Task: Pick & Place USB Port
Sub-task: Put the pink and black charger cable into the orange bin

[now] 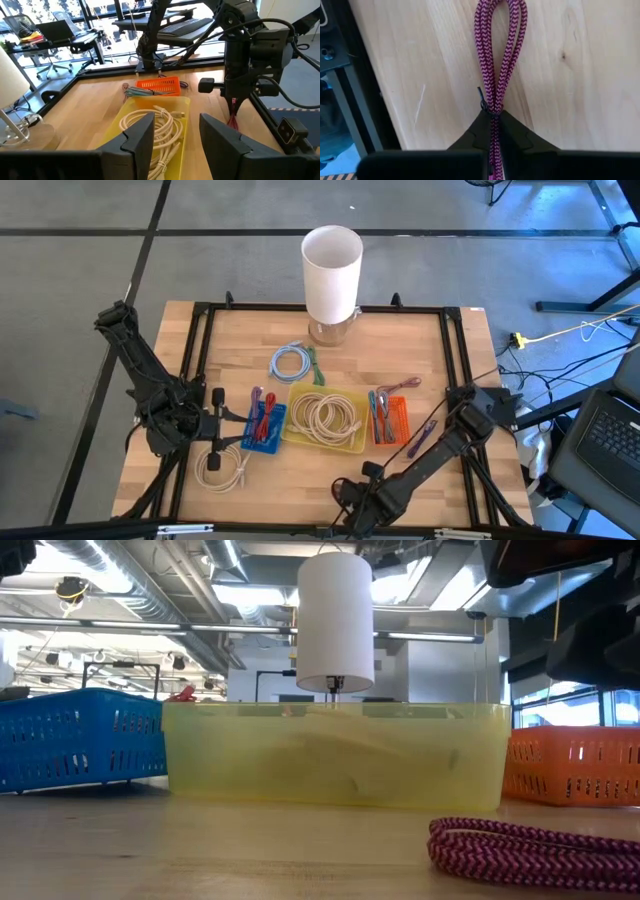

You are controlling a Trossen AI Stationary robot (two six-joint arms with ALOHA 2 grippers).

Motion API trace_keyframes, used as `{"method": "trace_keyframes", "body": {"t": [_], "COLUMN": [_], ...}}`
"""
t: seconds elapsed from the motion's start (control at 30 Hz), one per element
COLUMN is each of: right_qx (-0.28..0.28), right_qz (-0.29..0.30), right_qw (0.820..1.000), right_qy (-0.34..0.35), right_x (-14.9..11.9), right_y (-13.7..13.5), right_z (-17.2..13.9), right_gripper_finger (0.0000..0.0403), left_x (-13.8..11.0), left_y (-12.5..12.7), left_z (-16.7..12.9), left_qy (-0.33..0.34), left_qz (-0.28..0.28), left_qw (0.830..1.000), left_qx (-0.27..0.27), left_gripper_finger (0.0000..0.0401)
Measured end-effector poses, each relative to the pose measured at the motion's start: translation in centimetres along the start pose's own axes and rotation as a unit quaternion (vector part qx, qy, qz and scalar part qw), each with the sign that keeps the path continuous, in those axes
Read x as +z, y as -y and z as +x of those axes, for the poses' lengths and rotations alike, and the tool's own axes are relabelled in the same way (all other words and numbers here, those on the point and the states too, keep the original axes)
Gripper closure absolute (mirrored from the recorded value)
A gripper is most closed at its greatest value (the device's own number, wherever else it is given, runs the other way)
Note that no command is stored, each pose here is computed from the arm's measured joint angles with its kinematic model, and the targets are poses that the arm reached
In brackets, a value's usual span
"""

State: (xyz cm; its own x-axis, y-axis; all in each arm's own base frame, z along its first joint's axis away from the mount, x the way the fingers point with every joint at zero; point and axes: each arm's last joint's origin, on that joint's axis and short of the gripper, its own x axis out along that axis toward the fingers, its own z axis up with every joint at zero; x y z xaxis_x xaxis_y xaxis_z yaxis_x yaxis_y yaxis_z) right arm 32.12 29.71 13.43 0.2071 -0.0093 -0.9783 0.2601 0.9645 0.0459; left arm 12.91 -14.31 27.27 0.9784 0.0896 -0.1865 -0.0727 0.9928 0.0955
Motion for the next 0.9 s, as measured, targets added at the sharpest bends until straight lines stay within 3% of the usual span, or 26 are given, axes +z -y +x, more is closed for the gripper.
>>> {"method": "trace_keyframes", "body": {"t": [0.13,0.27,0.43,0.57,0.9], "right_qx": [-0.032,-0.092,-0.211,-0.198,-0.268], "right_qz": [-0.003,0.023,0.102,0.1,0.152], "right_qw": [0.999,0.994,0.967,0.963,0.941], "right_qy": [0.005,0.048,0.099,0.152,0.139], "right_x": [0.2,0.4,-0.4,0.1,0.6], "right_y": [-0.5,-0.9,0.5,1.1,7.9], "right_z": [-1.5,-5.6,-9.8,-11.2,-11.2], "right_gripper_finger": [0.0388,0.0388,0.0388,0.0388,0.0388], "left_x": [0.0,0.0,0.0,0.0,0.0], "left_y": [0.0,0.0,0.0,0.0,-0.1], "left_z": [0.0,0.0,0.0,0.0,0.1], "left_qy": [0.0,0.0,0.0,0.0,-0.002], "left_qz": [0.0,0.0,0.0,0.0,0.001], "left_qw": [1.0,1.0,1.0,1.0,1.0], "left_qx": [0.0,0.0,0.0,0.002,0.002], "left_gripper_finger": [0.0253,0.0253,0.0253,0.0253,0.0253]}}
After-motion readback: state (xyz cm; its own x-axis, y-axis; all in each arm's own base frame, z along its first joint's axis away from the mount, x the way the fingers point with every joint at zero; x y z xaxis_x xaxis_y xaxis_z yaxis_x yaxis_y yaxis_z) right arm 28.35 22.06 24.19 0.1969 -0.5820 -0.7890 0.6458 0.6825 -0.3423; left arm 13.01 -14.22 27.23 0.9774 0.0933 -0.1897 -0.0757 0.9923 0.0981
